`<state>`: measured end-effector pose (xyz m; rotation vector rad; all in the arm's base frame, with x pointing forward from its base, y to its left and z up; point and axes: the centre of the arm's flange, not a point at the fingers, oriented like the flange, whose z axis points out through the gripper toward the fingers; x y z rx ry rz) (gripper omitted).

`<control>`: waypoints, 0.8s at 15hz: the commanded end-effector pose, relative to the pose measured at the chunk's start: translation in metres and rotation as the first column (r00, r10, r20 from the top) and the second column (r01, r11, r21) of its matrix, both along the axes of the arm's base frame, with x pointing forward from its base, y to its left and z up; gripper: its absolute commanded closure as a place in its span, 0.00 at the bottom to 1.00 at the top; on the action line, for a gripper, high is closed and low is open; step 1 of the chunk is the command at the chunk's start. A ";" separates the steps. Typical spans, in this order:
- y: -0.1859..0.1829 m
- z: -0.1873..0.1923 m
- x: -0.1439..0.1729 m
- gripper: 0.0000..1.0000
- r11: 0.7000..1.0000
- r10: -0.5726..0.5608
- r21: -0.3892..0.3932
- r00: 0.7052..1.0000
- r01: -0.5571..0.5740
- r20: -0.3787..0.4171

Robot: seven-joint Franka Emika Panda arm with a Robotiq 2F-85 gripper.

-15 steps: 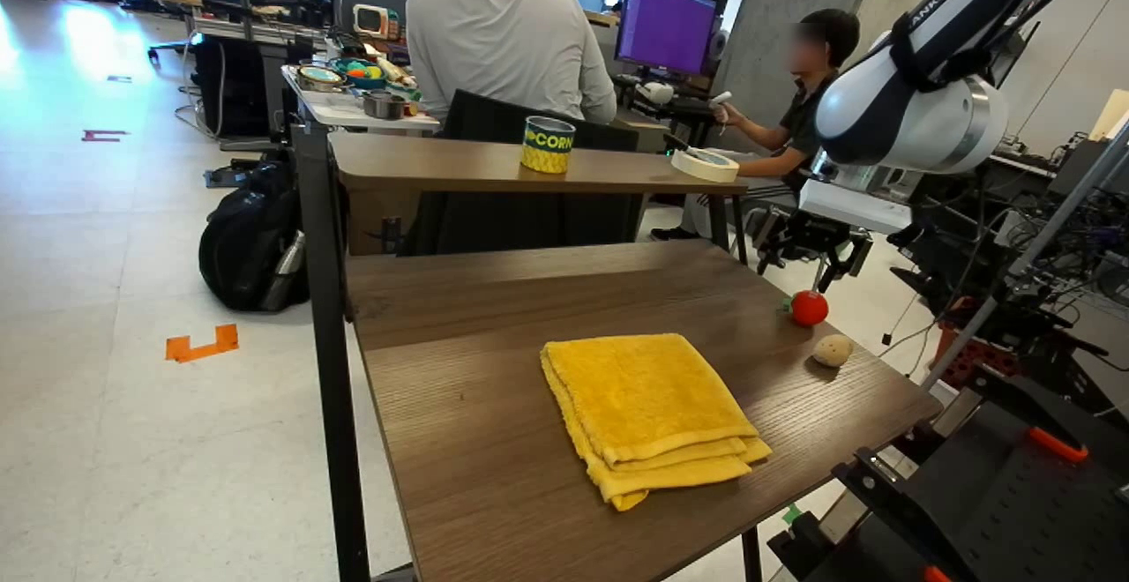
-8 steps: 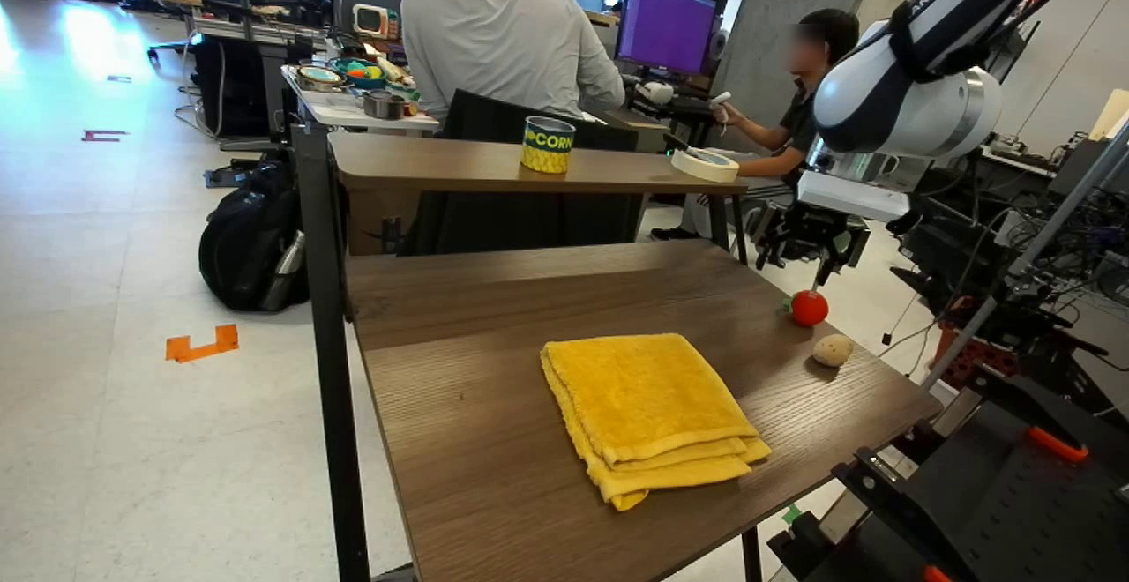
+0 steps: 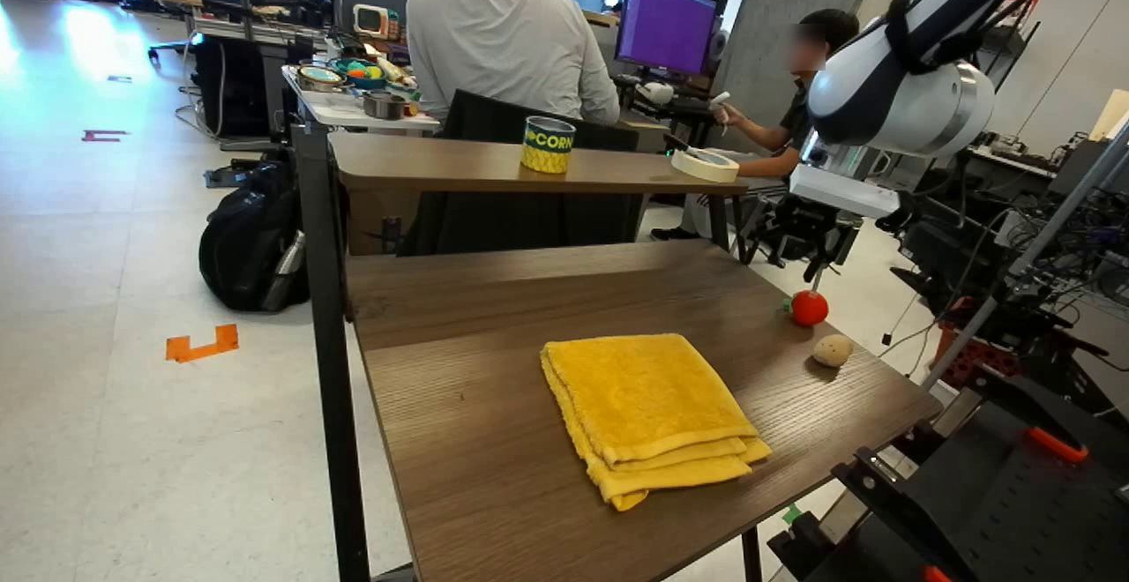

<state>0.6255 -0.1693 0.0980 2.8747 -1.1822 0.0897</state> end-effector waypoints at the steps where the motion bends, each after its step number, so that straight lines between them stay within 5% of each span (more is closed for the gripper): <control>1: 0.006 -0.018 -0.013 0.00 0.999 0.018 -0.049 0.999 -0.020 -0.048; 6: -0.010 -0.036 -0.049 0.00 0.991 0.040 -0.127 0.995 -0.051 -0.090; 12: -0.026 -0.017 -0.067 0.00 0.992 0.042 -0.116 0.996 -0.050 -0.073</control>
